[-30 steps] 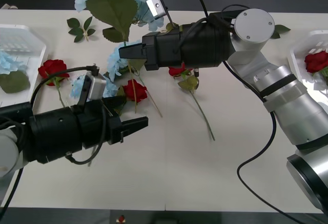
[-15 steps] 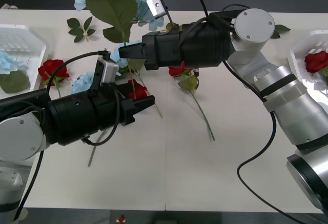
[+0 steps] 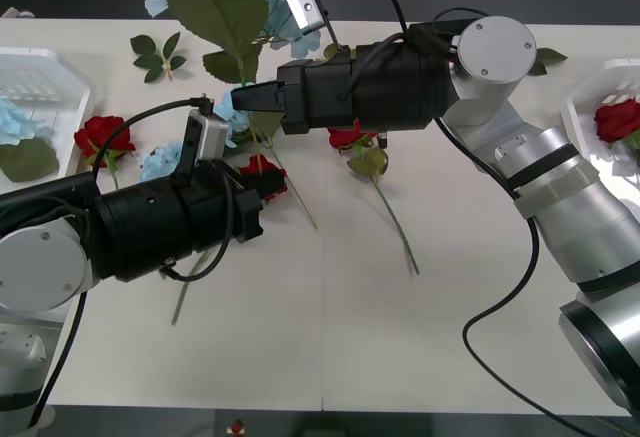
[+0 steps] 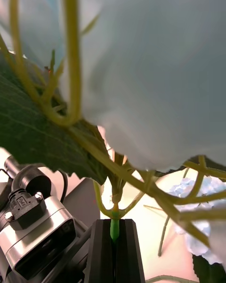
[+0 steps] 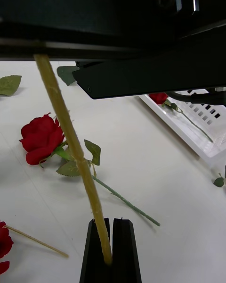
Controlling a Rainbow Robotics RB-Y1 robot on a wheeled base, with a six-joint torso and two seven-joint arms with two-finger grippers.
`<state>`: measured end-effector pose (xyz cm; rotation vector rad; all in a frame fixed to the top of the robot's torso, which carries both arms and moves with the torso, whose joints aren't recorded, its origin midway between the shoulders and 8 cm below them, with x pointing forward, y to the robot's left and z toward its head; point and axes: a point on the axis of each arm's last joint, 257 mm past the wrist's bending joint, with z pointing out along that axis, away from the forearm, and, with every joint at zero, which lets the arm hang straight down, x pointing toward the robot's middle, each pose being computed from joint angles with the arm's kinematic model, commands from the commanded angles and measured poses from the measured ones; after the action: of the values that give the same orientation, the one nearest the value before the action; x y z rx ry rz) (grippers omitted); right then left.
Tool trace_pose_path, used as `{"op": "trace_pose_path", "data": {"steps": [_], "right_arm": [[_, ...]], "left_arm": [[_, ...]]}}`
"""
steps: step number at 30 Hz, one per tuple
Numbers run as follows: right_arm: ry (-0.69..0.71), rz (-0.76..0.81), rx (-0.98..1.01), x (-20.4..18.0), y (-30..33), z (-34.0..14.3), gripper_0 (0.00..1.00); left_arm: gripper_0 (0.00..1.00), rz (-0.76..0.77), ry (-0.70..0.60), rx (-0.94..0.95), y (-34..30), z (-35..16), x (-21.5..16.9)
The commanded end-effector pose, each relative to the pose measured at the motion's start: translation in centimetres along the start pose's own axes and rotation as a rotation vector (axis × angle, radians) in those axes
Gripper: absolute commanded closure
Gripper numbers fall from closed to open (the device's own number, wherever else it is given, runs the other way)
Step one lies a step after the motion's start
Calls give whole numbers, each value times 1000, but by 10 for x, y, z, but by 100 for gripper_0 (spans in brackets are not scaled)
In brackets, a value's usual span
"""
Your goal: Put the red flowers into the right box and the blue flowers into the left box
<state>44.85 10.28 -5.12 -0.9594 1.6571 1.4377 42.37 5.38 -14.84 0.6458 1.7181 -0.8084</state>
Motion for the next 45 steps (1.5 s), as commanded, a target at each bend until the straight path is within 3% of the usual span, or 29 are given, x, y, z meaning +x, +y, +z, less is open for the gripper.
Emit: {"op": "trace_pose_path", "data": {"steps": [1,5,6,9,12,15,20,30,45], "right_arm": [[-10,-29,-33,-24,19,8,100],[-5,-32,-30,-23,19,7,99],[-5,-30,-27,-23,17,6,80],[3,-37,-15,-21,14,3,53],[10,-39,-9,-19,12,1,39],[12,-45,-2,-19,10,-1,32],[18,-54,9,-21,7,-6,25],[119,-95,65,-11,-8,-27,24],[595,-215,405,52,-90,-121,24]], "left_arm": [[100,33,-43,11,-5,3,-24],[100,26,-54,2,1,-1,-31],[100,15,-62,4,3,-3,-34],[100,-9,-76,9,5,-8,-39],[100,-18,-83,13,5,-10,-41],[100,-12,-86,-13,16,-17,-45],[100,-19,-87,-127,64,-57,-47],[100,28,-15,-427,169,-191,-54],[100,-48,76,-953,341,-392,-19]]}}
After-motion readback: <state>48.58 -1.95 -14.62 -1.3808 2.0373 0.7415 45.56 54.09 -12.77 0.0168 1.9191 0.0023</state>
